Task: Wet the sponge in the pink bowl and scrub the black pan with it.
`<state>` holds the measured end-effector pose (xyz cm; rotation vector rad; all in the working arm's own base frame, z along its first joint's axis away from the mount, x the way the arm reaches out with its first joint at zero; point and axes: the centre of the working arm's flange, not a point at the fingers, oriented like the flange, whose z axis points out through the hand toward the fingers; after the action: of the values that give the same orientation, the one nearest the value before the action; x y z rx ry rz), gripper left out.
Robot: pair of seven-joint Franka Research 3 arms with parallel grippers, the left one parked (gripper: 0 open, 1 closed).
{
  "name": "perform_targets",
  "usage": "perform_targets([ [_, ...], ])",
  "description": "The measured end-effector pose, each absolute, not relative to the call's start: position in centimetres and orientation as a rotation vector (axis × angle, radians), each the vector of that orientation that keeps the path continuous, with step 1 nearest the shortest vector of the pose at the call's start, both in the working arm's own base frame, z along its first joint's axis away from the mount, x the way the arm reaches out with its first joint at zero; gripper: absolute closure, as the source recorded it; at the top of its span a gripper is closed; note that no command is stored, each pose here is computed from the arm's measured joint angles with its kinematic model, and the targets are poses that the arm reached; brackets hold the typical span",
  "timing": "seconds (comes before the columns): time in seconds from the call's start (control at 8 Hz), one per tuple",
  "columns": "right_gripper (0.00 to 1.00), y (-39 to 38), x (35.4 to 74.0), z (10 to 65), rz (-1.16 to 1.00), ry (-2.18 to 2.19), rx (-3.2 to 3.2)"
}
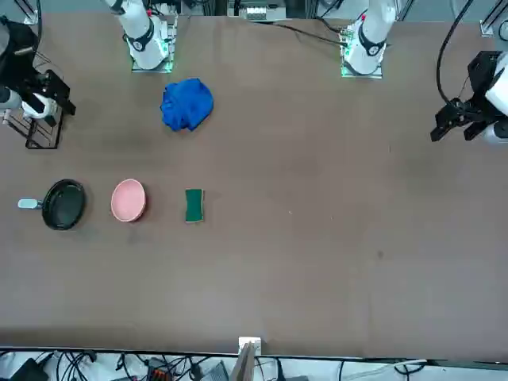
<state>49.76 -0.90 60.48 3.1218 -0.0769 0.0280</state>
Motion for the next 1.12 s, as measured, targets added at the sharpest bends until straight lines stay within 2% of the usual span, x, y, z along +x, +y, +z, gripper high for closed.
perform_targets([
  [0.62,0.0,0.7,50.7,59.2,-0.008,-0.03,3.122],
  [0.88,0.0,5.6,52.2,56.6,-0.033,0.102,3.121],
  [1.12,0.0,11.9,54.6,51.7,-0.037,0.147,3.136],
])
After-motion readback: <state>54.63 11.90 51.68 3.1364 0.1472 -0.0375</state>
